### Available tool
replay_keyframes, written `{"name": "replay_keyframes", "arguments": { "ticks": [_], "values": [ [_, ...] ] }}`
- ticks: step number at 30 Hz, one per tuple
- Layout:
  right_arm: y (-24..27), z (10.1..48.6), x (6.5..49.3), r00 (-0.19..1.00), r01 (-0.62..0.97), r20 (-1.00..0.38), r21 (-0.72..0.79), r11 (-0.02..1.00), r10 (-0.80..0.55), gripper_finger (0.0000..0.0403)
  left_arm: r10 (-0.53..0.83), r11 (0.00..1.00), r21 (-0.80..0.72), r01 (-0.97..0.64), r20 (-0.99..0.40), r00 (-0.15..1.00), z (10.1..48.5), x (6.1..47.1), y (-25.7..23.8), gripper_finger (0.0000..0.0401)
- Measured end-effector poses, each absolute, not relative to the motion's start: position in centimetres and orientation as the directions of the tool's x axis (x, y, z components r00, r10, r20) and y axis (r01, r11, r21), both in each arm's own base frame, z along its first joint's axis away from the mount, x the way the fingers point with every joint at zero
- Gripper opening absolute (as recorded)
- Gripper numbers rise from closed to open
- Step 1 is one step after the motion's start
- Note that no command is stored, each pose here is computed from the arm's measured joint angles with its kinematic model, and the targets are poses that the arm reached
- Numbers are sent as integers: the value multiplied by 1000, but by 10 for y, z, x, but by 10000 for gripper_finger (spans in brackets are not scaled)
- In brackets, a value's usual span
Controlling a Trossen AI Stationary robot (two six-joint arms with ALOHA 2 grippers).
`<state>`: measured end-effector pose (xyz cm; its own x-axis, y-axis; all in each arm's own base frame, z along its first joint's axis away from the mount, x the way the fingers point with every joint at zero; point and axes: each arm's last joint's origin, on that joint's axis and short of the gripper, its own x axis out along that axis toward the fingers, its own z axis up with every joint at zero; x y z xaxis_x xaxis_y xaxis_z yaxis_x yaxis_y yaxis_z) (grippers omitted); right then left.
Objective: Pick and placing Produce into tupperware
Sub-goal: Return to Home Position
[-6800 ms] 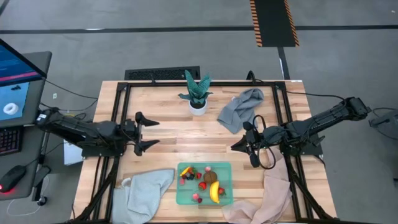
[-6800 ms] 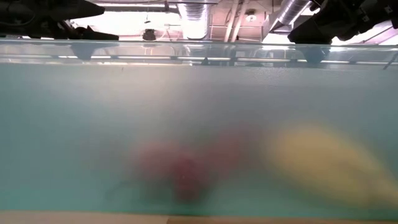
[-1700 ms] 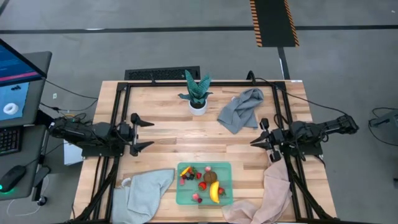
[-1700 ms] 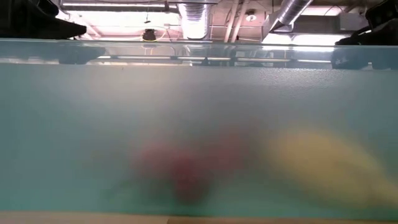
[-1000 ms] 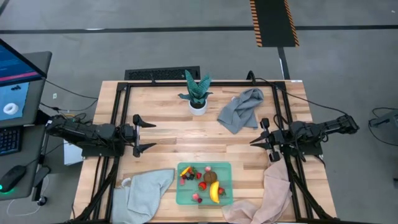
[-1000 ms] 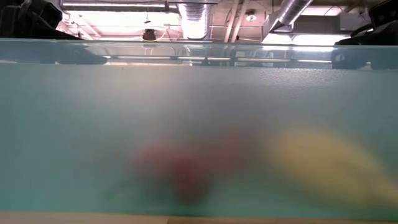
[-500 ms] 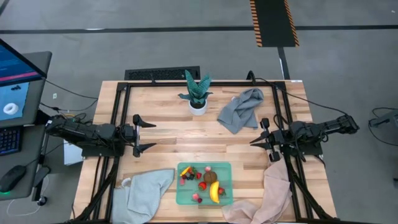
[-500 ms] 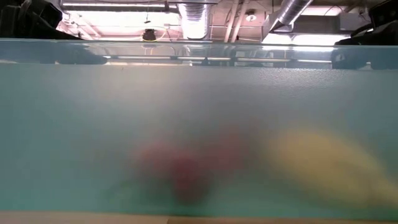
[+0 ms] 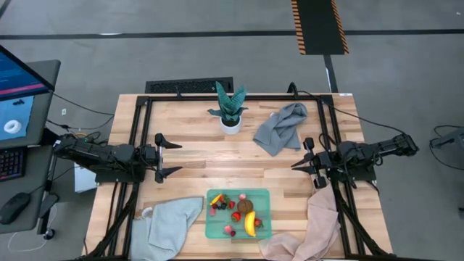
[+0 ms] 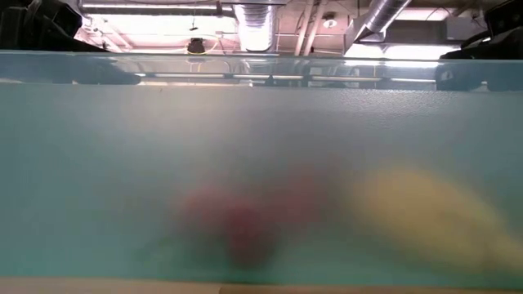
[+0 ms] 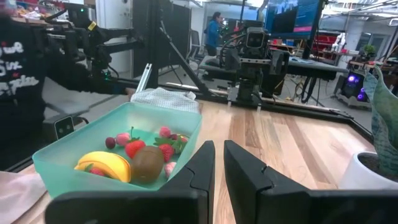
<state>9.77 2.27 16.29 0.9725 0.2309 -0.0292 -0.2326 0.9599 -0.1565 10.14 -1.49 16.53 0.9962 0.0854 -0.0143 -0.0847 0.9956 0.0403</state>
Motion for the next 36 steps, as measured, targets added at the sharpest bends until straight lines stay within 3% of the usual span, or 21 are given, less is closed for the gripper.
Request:
{"name": "replay_keyframes", "arguments": {
  "ticks": [36],
  "values": [
    [23,163,98,973,-233,-30,-156,960,231,59,85,995,52,-84,-14,996,165,101,-15,387]
  ]
}}
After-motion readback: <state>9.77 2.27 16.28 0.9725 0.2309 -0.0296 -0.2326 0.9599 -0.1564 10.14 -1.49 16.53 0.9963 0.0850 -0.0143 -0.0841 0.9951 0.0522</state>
